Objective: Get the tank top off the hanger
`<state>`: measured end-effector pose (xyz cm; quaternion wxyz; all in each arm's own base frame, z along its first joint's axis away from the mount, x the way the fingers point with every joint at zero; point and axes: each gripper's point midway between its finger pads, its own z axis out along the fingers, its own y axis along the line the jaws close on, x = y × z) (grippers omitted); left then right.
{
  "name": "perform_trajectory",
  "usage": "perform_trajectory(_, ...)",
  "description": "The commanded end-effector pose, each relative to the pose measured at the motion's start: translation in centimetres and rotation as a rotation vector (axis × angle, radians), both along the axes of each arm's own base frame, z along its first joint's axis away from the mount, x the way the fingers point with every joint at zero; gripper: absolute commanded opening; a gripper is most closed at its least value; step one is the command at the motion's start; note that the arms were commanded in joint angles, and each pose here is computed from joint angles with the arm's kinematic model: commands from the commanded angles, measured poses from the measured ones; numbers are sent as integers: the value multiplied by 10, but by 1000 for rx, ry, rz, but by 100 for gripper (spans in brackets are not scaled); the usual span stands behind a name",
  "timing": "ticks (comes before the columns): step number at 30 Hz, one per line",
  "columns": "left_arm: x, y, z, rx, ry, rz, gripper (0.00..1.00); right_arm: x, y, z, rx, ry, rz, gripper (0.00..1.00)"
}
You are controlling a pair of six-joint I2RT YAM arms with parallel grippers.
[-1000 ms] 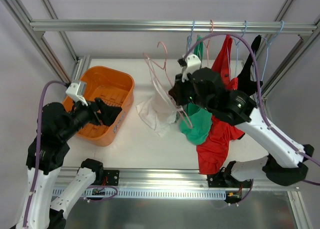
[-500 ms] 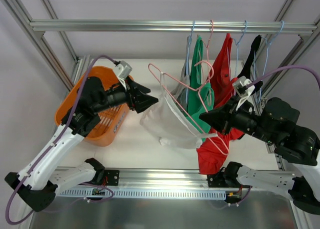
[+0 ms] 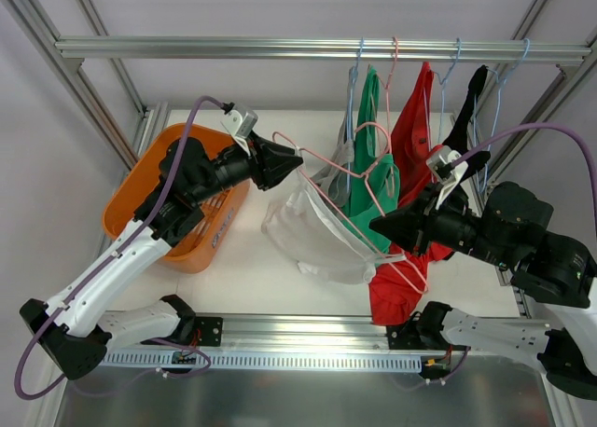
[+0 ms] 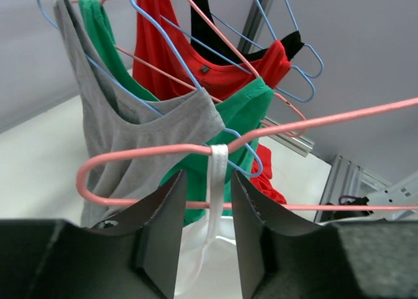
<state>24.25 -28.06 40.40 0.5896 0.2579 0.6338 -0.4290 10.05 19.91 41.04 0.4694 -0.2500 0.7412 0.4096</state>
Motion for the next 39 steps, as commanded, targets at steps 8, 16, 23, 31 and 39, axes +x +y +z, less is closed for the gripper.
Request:
perform_trajectory(8,-7,0,20,-47,-97,-15,10,7,-7,20,42,-57,-48,0)
perform_trajectory(16,3,23,26,-98,-70,137,0,9,-13,0,-66,-90,-37,0)
perform_trajectory(23,35,76,1,-54,71,492,0,-43,-32,-31,-50,-186,207,0)
perform_trajectory(31,-36,43,-20,-46,129,105,0,-55,-52,-5,111,-326,181,0)
perform_trajectory(39,-128,37,-58,-57,199,-295,0,-22,16,40,367,-526,200,0)
